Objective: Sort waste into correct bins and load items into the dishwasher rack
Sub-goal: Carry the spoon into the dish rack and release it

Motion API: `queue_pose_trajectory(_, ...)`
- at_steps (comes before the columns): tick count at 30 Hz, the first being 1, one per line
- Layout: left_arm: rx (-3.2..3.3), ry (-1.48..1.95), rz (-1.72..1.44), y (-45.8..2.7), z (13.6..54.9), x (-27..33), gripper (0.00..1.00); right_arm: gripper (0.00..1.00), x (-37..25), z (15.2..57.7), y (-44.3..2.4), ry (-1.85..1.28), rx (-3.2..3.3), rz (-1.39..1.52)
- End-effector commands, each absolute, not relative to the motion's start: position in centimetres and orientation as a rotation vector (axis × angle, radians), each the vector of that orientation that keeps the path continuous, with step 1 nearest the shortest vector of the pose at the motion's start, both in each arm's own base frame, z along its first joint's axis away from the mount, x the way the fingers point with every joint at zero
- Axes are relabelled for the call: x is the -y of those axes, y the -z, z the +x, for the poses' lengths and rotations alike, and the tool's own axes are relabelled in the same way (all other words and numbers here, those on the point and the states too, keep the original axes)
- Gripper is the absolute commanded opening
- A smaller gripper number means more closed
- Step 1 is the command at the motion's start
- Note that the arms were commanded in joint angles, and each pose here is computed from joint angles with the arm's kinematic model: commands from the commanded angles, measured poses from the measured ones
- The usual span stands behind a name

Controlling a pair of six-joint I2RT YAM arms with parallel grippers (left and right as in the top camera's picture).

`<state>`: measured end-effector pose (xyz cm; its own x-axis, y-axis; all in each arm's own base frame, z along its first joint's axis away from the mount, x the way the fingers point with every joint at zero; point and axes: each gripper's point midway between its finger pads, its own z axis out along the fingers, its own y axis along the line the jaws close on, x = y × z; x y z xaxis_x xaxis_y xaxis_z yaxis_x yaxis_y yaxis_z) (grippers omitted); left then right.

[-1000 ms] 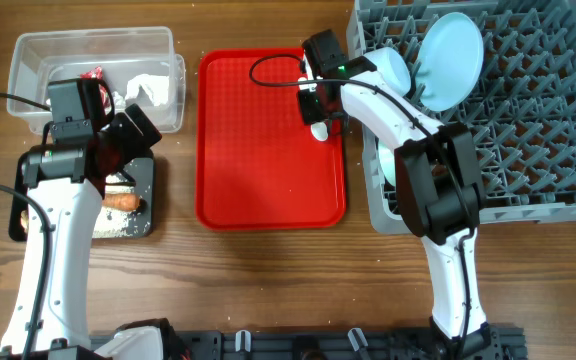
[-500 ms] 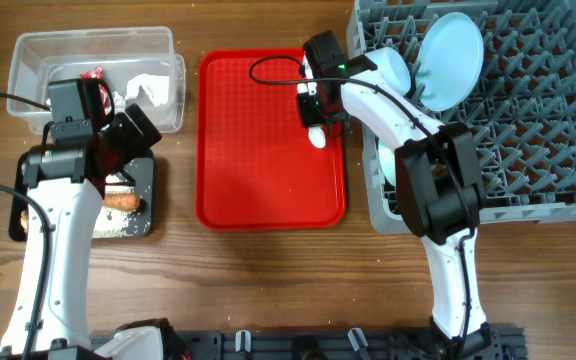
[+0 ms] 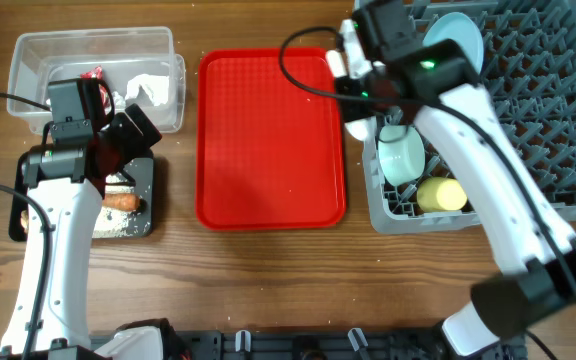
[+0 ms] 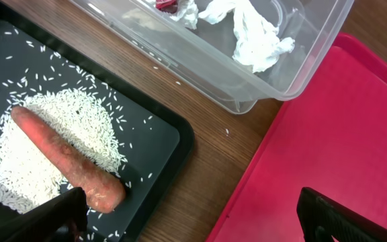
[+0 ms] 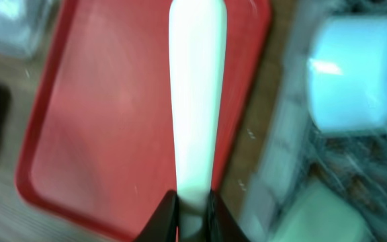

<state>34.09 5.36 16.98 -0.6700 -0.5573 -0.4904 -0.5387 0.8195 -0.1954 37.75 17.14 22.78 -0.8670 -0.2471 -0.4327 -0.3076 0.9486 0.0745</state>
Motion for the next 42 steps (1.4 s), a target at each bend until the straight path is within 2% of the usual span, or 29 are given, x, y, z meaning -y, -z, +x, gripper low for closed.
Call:
queue_pose_trajectory(1,-2.407,0.042,-0.823,-18.4,34.4,-5.8,1.00,0.04,-10.7,35.9,-24.8,0.037,-2.707,-0.253)
queue_pose_trajectory(4,-2.407,0.042,-0.823,-18.4,34.4,-5.8,1.00,0.04,-5.6,33.9,-24.2,0.118,-2.814,-0.101)
queue_pose_trajectory(7,-2.407,0.042,-0.823,-18.4,34.4,-5.8,1.00,0.04,-1.7,32.8,-21.7,0.166,-2.912,0.035)
queue_pose_trajectory(12,-2.408,0.042,-0.823,-18.4,34.3,-5.8,1.00,0.04,1.0,31.9,-16.6,0.196,-2.995,0.141)
queue_pose_trajectory(13,-2.407,0.042,-0.823,-18.4,34.4,-5.8,1.00,0.08,1.2,31.9,-15.8,0.198,-2.999,0.154)
queue_pose_trajectory(16,-2.407,0.042,-0.823,-18.4,34.4,-5.8,1.00,0.38,1.8,32.3,-14.5,0.197,-2.985,0.183)
queue_pose_trajectory(17,-2.407,0.042,-0.823,-18.4,34.4,-5.8,1.00,0.61,2.0,32.5,-14.4,0.197,-2.973,0.191)
queue_pose_trajectory(18,-2.407,0.042,-0.823,-18.4,34.4,-5.8,1.00,0.72,2.1,32.8,-14.5,0.195,-2.961,0.196)
queue_pose_trajectory(19,-2.407,0.042,-0.823,-18.4,34.4,-5.8,1.00,0.75,2.2,33.0,-14.5,0.193,-2.953,0.201)
queue_pose_trajectory(23,-2.408,0.042,-0.823,-18.4,34.3,-5.8,1.00,0.77,1.7,33.6,-14.8,0.146,-2.933,0.202)
queue_pose_trajectory(26,-2.407,0.042,-0.823,-18.4,34.4,-5.8,1.00,0.76,-0.1,34.1,-16.8,-0.001,-2.904,0.153)
queue_pose_trajectory(30,-2.408,0.042,-0.823,-18.4,34.3,-5.8,1.00,0.78,-4.4,34.1,-25.3,-0.275,-2.672,-0.093)
queue_pose_trajectory(33,-2.408,0.042,-0.823,-18.4,34.3,-5.8,1.00,0.86,-8.2,31.5,-31.6,-0.437,-2.462,-0.251)
queue_pose_trajectory(35,-2.407,0.042,-0.823,-18.4,34.4,-5.8,1.00,1.00,-9.4,28.8,-34.9,-0.493,-2.363,-0.244)
queue_pose_trajectory(39,-2.407,0.042,-0.823,-18.4,34.4,-5.8,1.00,1.00,-9.1,25.9,-37.5,-0.555,-2.294,-0.107)
queue_pose_trajectory(42,-2.408,0.042,-0.823,-18.4,34.3,-5.8,1.00,1.00,-7.6,25.7,-37.9,-0.437,-2.265,-0.102)
